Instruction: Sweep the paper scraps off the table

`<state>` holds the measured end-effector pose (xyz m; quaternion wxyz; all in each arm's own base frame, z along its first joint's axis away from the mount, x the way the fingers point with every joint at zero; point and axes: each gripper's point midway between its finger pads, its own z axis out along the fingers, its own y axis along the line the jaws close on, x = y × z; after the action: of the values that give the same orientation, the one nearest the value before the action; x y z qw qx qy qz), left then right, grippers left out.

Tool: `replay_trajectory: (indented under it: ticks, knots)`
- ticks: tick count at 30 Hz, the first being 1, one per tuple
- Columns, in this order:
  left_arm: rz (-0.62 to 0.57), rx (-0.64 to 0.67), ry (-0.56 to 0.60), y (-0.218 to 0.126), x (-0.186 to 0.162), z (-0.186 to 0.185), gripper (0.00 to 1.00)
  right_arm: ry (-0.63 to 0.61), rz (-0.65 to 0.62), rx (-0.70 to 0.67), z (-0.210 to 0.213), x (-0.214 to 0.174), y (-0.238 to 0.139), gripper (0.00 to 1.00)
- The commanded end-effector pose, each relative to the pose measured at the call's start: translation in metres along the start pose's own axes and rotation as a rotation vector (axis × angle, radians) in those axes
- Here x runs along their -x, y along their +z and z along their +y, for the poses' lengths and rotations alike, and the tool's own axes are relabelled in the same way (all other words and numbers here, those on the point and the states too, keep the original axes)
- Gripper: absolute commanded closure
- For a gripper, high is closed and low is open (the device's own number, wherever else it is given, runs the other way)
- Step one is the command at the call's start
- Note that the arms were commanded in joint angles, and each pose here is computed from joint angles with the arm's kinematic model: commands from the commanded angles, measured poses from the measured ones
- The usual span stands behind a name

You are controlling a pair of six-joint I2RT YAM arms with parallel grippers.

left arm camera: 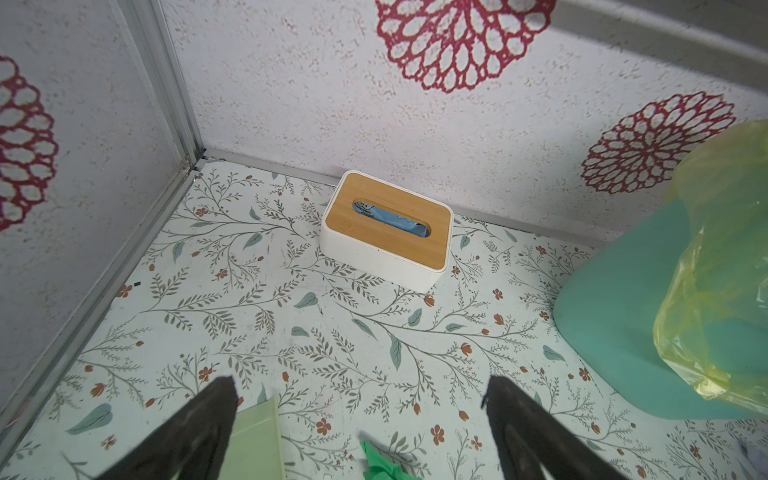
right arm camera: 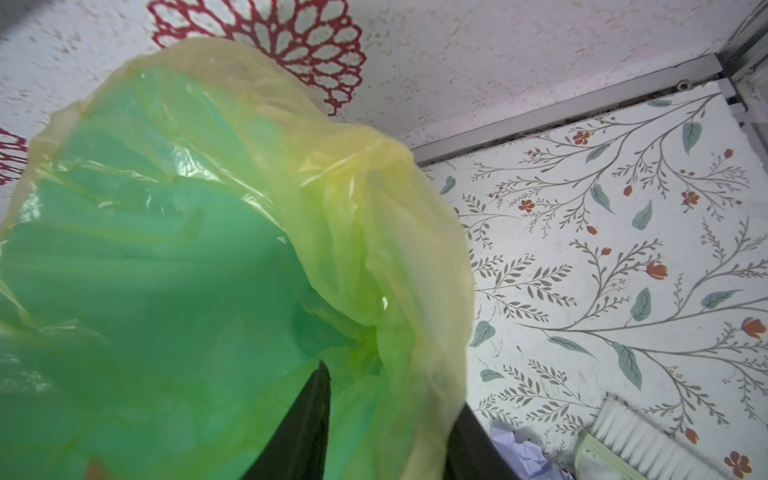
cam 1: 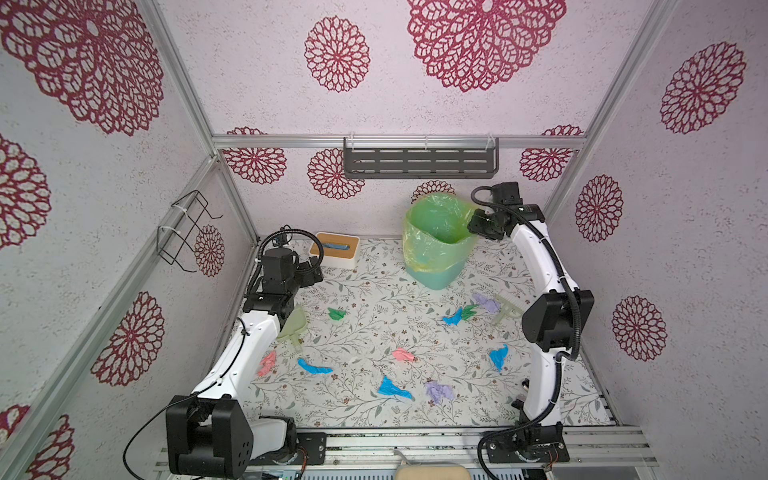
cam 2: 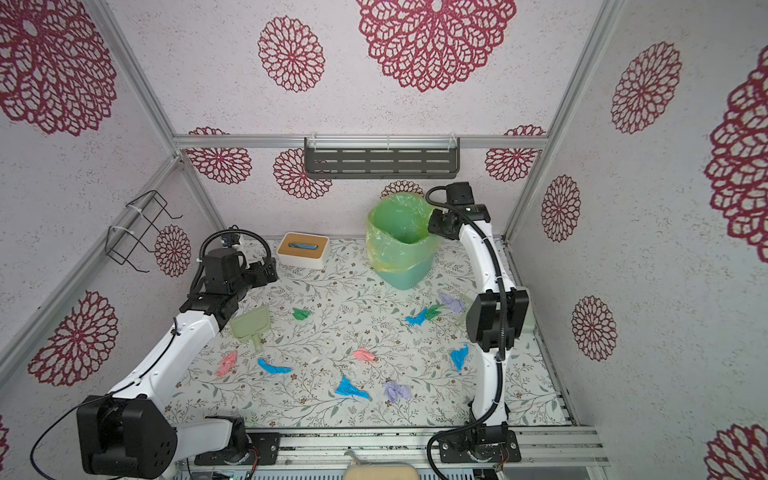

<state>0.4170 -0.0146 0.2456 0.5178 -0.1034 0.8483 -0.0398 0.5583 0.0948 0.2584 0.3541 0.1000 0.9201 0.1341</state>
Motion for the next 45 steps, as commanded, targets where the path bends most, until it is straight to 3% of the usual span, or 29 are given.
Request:
replay_trajectory:
  ticks: [1,23,45]
  knots:
    - [-0.003,-0.016,0.014,-0.007,0.005,-0.004,0.03,-0.036,0.005,0.004,0.004,0.001,-0.008,0.59]
    - [0.013,-0.009,0.016,-0.007,0.005,-0.004,0.03,-0.134,0.091,0.090,0.035,-0.020,-0.013,0.66]
    - [0.028,0.015,0.011,-0.009,-0.001,0.002,0.03,-0.302,0.232,0.242,0.121,-0.089,-0.016,0.67]
